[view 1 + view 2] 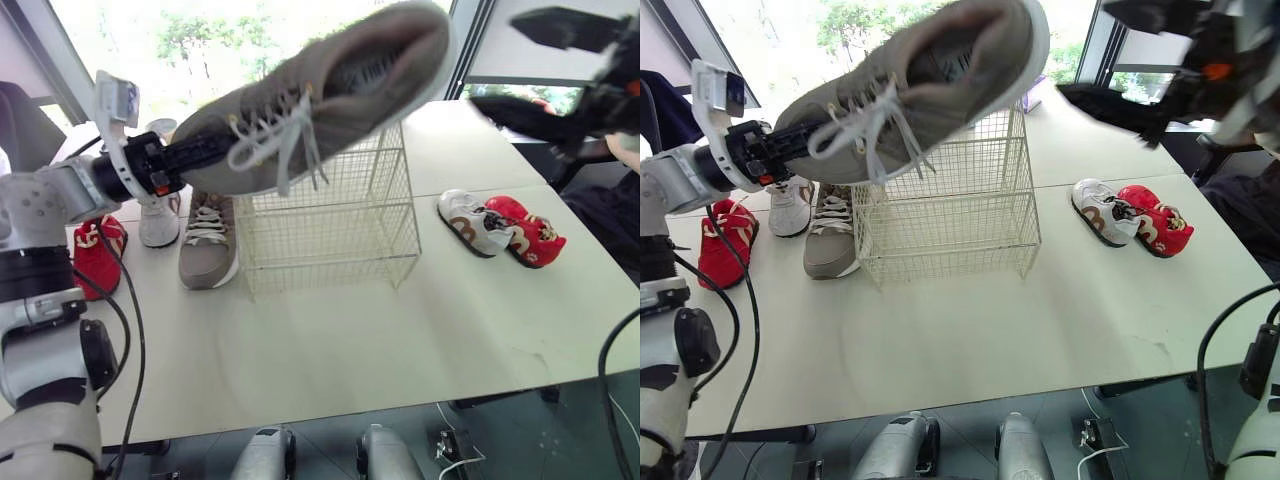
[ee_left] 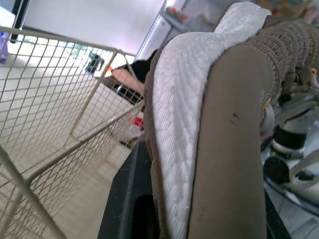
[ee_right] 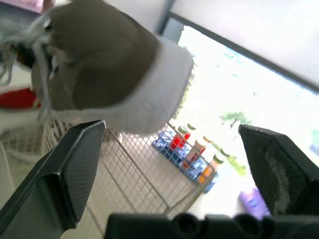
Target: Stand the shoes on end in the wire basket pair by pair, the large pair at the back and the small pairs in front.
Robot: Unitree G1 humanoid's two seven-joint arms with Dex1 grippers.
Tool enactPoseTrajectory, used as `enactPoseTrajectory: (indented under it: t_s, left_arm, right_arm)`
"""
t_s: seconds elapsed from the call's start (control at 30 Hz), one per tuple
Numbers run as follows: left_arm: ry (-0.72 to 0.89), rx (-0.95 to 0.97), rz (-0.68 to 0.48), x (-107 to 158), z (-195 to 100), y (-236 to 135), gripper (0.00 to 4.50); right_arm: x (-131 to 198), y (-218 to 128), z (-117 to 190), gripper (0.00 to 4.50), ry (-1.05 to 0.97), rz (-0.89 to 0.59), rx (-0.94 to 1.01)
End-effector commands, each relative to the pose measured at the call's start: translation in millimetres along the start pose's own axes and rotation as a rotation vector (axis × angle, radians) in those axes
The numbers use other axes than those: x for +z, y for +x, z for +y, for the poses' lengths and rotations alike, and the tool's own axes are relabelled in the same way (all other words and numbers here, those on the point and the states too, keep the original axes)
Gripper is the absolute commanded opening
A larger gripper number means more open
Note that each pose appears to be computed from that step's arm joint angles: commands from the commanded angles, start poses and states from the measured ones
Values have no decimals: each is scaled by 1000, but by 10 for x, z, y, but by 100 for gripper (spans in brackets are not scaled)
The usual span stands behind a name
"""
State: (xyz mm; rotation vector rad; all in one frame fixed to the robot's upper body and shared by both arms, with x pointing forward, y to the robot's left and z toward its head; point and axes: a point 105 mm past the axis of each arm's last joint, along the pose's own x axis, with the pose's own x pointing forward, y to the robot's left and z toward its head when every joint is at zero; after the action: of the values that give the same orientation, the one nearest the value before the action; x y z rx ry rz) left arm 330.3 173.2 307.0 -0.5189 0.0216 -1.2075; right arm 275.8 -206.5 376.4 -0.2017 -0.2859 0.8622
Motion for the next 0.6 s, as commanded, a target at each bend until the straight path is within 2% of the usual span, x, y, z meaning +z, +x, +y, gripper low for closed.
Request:
enactPoseTrajectory:
  t_s: [0.03, 0.1, 0.23, 0.6]
  left_arm:
    - [24, -92, -108, 73, -291, 76, 59]
    - [5, -103, -132, 18, -333, 132, 59]
    - [-35, -114, -155, -58, -376, 201, 59]
    - [-112, -92, -126, -243, -361, 253, 59]
  right_arm:
    - [-455, -114, 192, 447, 361, -11, 37]
    - [-569, -22, 292, 447, 445, -74, 44]
    - [-462, 249, 352, 447, 480, -197, 60]
    - [-210, 651, 501, 447, 422, -282, 219]
